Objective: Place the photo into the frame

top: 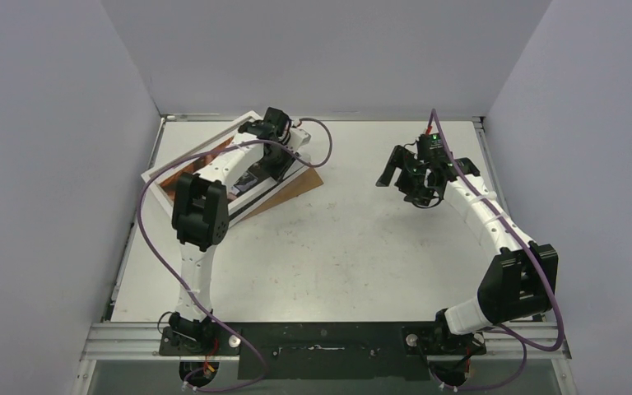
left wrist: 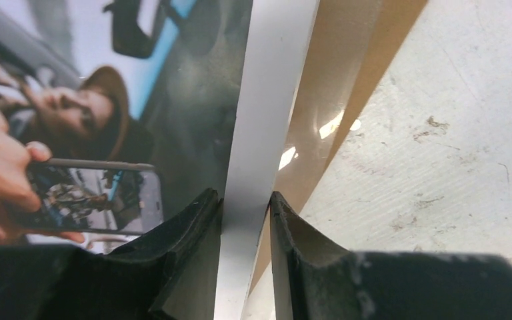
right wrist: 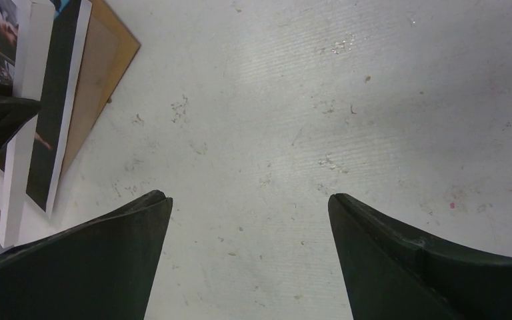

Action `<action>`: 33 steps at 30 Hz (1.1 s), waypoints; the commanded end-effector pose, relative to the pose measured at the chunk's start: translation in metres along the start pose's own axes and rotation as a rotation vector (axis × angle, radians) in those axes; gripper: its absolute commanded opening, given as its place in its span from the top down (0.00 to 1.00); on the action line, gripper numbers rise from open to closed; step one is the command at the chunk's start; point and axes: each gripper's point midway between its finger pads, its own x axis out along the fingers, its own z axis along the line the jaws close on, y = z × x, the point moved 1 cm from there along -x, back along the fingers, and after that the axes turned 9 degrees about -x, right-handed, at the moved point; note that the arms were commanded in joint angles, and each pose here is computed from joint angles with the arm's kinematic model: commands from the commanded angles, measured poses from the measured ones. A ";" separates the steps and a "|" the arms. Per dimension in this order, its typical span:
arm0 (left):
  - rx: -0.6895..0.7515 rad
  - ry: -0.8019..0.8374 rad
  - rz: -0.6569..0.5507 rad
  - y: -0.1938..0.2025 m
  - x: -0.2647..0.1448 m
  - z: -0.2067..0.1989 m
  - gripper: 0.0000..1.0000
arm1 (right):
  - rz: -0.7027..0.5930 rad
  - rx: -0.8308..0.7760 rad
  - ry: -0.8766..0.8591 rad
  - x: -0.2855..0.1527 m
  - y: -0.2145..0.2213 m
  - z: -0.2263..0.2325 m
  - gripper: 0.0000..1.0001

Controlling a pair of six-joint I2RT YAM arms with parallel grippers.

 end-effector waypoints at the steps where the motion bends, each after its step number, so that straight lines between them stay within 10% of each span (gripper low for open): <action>1: -0.051 -0.166 -0.136 -0.039 -0.065 0.030 1.00 | -0.069 0.024 -0.081 -0.012 -0.012 0.014 0.09; 17: -0.199 -0.327 -0.368 -0.076 -0.158 0.069 1.00 | -0.131 0.056 -0.390 -0.022 -0.020 0.101 0.05; 33: -0.450 -0.387 -0.432 -0.033 -0.208 0.042 1.00 | -0.194 -0.097 -0.557 -0.042 0.014 0.159 0.03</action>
